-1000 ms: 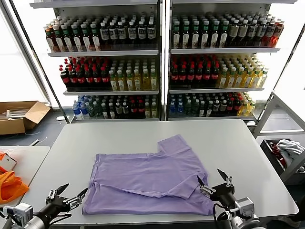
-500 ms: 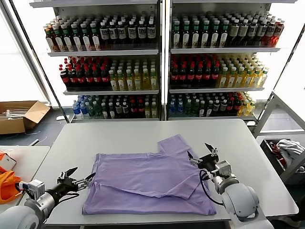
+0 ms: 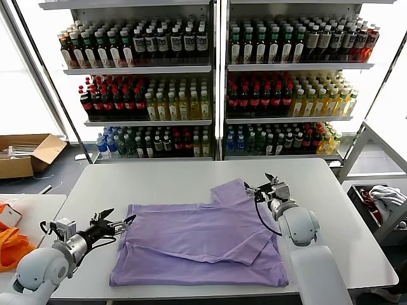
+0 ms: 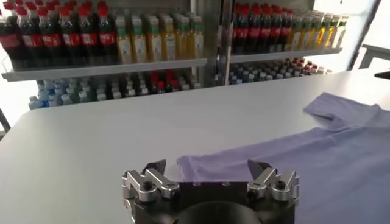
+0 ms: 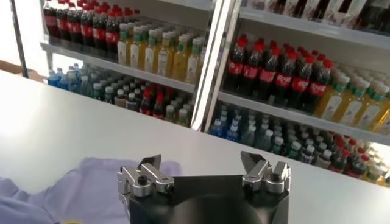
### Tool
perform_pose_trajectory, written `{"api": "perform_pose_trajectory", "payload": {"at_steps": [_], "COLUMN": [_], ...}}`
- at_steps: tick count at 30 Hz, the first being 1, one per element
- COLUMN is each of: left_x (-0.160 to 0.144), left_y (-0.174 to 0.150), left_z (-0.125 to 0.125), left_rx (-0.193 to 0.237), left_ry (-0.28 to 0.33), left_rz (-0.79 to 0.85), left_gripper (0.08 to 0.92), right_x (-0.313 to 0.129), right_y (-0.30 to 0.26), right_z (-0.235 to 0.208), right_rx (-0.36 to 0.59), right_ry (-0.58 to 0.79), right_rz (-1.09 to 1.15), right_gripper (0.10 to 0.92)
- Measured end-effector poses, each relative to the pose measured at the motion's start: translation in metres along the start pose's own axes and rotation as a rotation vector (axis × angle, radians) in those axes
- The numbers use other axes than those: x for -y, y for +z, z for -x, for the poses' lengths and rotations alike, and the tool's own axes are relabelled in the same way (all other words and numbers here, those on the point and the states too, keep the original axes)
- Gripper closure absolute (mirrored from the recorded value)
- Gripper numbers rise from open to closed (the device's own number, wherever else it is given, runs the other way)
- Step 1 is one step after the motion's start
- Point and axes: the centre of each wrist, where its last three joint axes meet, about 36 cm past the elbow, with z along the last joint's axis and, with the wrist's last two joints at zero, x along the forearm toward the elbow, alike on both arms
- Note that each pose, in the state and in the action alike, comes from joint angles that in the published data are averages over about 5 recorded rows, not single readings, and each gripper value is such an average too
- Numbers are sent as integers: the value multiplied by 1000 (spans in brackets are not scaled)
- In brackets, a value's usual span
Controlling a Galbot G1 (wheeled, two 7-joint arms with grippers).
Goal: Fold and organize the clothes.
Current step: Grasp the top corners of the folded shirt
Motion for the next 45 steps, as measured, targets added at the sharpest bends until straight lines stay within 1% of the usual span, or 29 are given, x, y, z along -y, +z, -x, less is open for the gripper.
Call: {"api": "perform_pose_trajectory", "payload": {"at_steps": [12,21,23,26,28,31,38,45], "left_x": [-11,-16,-17,-17,-15,-12,-9,-12], "left_y": [-6,-10,-11,-10,-8,-5,1,2], "left_z": [36,56,58,62,64,67,73,76], "left_rx": [-10,-16,-18,-24,-29,-36,-52,-65], "left_ry": [-9,-11,-12,-7,-3,6,18,29], "left_rz": [-24,-32,-32,-33,-33,-32,-27,-30], "left_gripper": [177,177,177,177,180,217,396,620], "right_x": [-11,-15,-18,-21,-23,-24,-26,-28], "right_y": [16,18,17,16,16,17,22,28], "right_z": [46,62,66,71,75,78,78,72], "right_rx": [-91,-112,-114,-121,-127,-133,-144,-144], "right_ry": [-29,-52,-59,-69,-74,-80,-95,-105], "right_rz": [133,204,214,221,224,229,234,240], "right_gripper": [200,200,215,280,341,427,609,817]}}
